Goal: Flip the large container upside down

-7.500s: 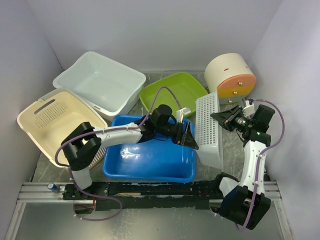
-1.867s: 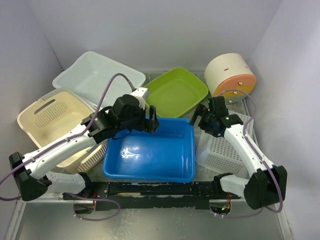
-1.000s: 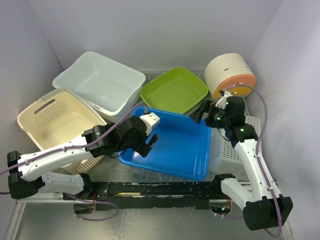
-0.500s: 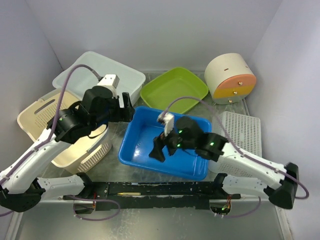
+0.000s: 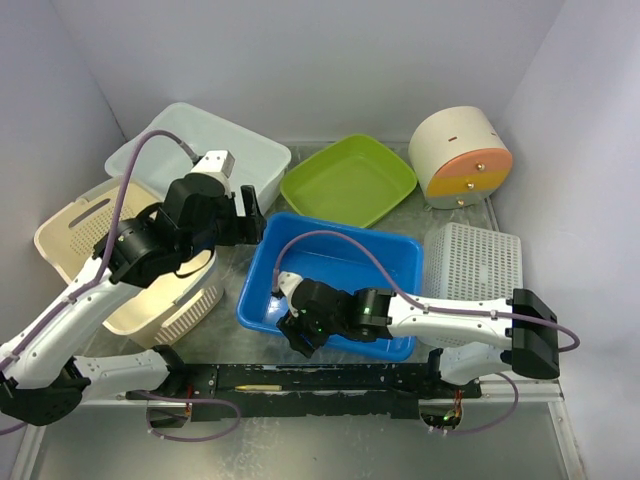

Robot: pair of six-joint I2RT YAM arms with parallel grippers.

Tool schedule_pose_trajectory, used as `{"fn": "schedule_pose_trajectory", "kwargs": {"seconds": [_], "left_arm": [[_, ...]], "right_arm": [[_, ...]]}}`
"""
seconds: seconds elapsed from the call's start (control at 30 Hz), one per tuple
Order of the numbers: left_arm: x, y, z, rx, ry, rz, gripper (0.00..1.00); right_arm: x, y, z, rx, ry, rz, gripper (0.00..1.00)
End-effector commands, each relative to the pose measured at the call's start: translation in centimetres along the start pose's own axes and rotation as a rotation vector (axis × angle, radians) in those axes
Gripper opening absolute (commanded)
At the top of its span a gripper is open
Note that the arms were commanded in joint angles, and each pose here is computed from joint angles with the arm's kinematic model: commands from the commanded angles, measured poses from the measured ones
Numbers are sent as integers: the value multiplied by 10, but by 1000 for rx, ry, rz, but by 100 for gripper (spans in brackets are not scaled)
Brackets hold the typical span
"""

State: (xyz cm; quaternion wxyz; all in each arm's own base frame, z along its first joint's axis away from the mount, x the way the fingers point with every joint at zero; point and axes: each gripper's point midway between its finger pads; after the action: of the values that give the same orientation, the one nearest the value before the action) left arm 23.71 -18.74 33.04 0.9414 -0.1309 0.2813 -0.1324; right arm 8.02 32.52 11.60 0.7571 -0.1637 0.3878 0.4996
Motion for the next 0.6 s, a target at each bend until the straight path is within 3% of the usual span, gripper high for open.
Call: {"fn": "schedule_pose_trajectory", "kwargs": {"seconds": [0.0,0.17,0.33,0.57], "left_arm": [[4,1,2,-13,-14,10,90],[9,-10,5,-14,-6,-26,90],[0,-21,31,-39,-57,-49,90],[-27,-30,102,-154,-242,-24,89]], "right_arm": [[-1,-5,-1,-1,27,-42,51],[-8,2,3,-14,51,-4,24],[-35,23,38,-6,9,74,1],[-91,21,106,148,-107,198,0]]}}
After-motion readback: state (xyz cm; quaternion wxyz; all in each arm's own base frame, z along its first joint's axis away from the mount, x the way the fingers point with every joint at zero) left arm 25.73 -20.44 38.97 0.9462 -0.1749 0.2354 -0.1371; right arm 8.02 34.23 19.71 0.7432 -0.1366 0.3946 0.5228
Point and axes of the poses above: each gripper's point midway between its finger pads, its own x axis out along the fingers, its own y axis along the line the jaws close on, z = x × y, and after that the axes turned 3 degrees about -x, right-handed
